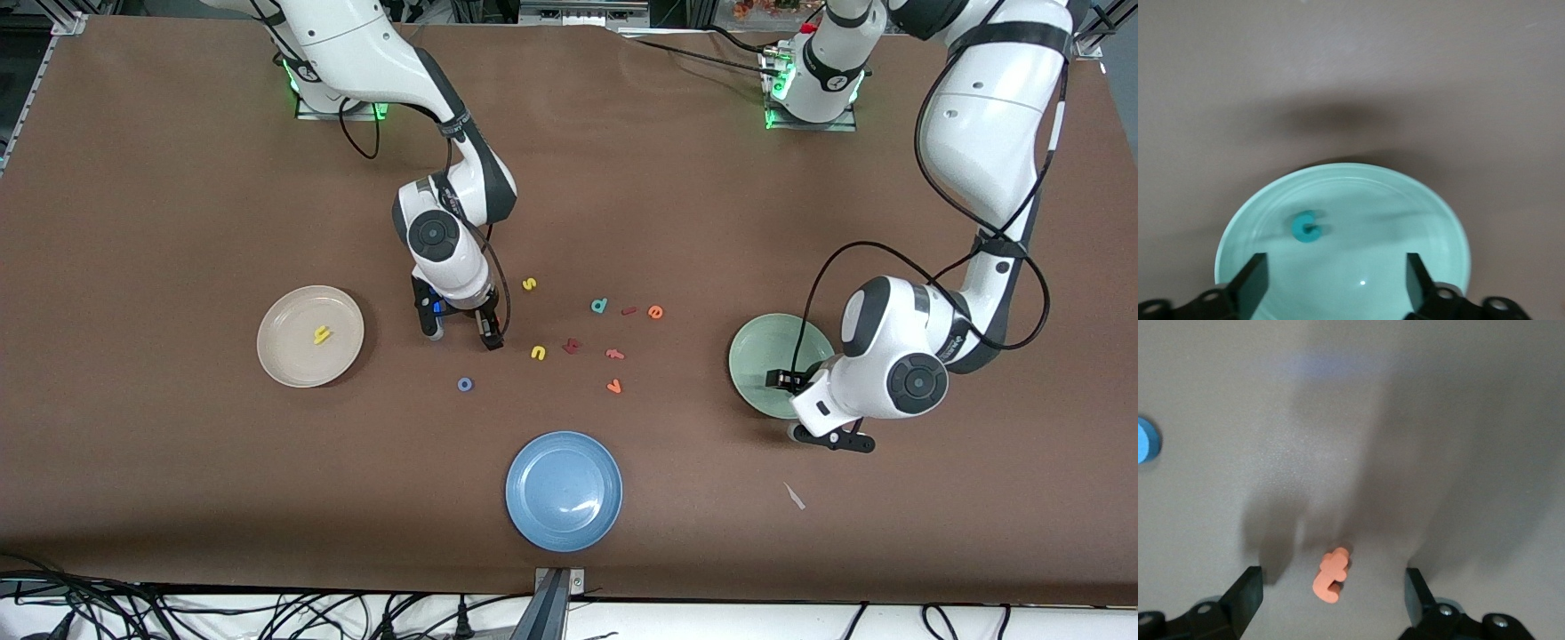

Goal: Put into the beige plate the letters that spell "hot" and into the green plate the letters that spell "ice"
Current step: 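Carry the orange letter into the beige plate with the right gripper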

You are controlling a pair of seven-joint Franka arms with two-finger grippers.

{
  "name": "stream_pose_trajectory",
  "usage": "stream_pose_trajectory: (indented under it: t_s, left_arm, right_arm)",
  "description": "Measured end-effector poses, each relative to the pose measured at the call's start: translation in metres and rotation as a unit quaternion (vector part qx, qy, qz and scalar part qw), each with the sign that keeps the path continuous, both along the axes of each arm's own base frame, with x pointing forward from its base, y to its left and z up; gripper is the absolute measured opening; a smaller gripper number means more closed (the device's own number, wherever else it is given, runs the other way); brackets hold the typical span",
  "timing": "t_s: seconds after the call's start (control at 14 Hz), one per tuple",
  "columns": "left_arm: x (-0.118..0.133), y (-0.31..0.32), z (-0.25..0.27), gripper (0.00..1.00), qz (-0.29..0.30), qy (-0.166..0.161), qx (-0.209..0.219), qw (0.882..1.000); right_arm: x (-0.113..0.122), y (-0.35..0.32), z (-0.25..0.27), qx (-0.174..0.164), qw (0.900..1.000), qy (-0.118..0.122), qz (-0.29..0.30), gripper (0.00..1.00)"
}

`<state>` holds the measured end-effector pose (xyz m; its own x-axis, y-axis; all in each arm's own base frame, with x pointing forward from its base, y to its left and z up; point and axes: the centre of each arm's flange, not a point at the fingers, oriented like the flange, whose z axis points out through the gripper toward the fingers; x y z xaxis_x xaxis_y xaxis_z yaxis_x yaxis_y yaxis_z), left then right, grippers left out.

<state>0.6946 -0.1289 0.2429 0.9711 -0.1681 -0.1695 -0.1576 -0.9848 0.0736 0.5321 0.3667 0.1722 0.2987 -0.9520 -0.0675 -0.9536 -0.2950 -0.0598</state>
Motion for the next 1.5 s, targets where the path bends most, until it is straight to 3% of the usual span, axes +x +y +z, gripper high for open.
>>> stream_pose_trajectory:
  t_s: [0.07,0.14,0.29,0.72,0.86,0.93,1.22,1.5]
  left_arm:
    - [-0.001,-0.01,0.012,1.0,-0.007,-0.006,-0.004,1.0]
    - [-0.003,-0.021,0.022,1.0,-0.015,-0.01,-0.008,1.0]
    - [-0.008,-0.044,0.03,1.0,-0.032,-0.013,-0.014,0.999]
    - [-0.026,-0.104,0.03,1.0,-0.076,-0.01,-0.022,0.997]
    - [-0.034,-0.122,0.027,1.0,-0.091,-0.007,-0.022,0.996]
    - [-0.037,-0.131,0.026,1.0,-0.098,-0.006,-0.023,0.995]
    - [-0.06,-0.181,0.024,1.0,-0.131,-0.003,-0.023,0.991]
    - [-0.073,-0.205,0.021,1.0,-0.152,0.0,-0.023,0.988]
  right_arm:
    - [0.0,0.0,0.001,0.0,1.0,0.0,0.0,0.92]
    - [0.0,0.0,0.001,0.001,1.0,-0.001,0.0,0.86]
    - [0.0,0.0,0.002,0.001,1.0,-0.001,0.0,0.67]
    - [-0.001,0.0,0.004,0.002,1.0,-0.002,0.0,0.5]
    - [-0.001,0.0,0.006,0.003,1.0,-0.002,0.0,0.38]
    - [-0.001,0.0,0.005,0.003,1.0,-0.002,0.0,0.38]
    - [-0.002,0.0,0.006,0.003,1.0,-0.002,0.0,0.19]
    - [-0.002,0.0,0.006,0.003,1.0,-0.002,0.0,0.19]
